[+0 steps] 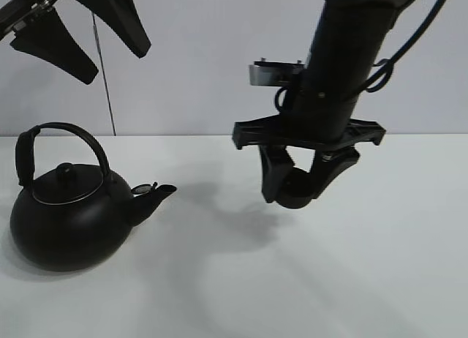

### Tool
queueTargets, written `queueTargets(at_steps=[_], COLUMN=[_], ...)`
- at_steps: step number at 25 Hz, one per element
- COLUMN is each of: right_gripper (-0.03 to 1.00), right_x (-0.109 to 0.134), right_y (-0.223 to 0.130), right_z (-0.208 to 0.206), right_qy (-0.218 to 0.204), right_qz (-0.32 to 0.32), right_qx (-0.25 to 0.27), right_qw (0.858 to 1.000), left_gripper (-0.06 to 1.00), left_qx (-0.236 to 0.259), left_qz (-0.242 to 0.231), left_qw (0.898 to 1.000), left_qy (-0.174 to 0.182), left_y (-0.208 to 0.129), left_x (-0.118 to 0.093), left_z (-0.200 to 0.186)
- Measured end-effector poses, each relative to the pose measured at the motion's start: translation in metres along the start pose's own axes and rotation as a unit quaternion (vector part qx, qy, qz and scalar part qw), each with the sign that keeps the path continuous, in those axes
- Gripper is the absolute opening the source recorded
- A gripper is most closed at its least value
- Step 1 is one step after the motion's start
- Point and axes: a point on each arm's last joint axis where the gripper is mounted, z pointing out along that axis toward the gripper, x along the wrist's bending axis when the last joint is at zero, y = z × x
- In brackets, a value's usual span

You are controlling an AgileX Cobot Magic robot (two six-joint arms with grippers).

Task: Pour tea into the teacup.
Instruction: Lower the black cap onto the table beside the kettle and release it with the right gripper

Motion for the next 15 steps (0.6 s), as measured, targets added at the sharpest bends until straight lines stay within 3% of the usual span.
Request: queueTargets(at_steps=[4,8,15], right_gripper=[0.4,0.4,0.4], right_x=[0.034,0.043,0.055], right_y=[0.003,0.016,0.026], right_z=[-0.001,0.008,0.053], right_qy=[0.015,0.017,0.012], right_qz=[0.0,0.025,0.037], right_qx=[-0.036,-0.044,0.002], right_qw=[0.999,0.999,0.999], left_gripper=[0.51,0.51,0.51], left_qx=[0.0,0.0,-0.011], left_qz=[0.0,0.0,0.0], left_qw=[1.0,1.0,1.0], left_qy=[0.0,0.0,0.002], left_y=[0.0,0.0,0.002], left_x=[0.0,0.0,0.0], left_z=[0.0,0.0,0.0])
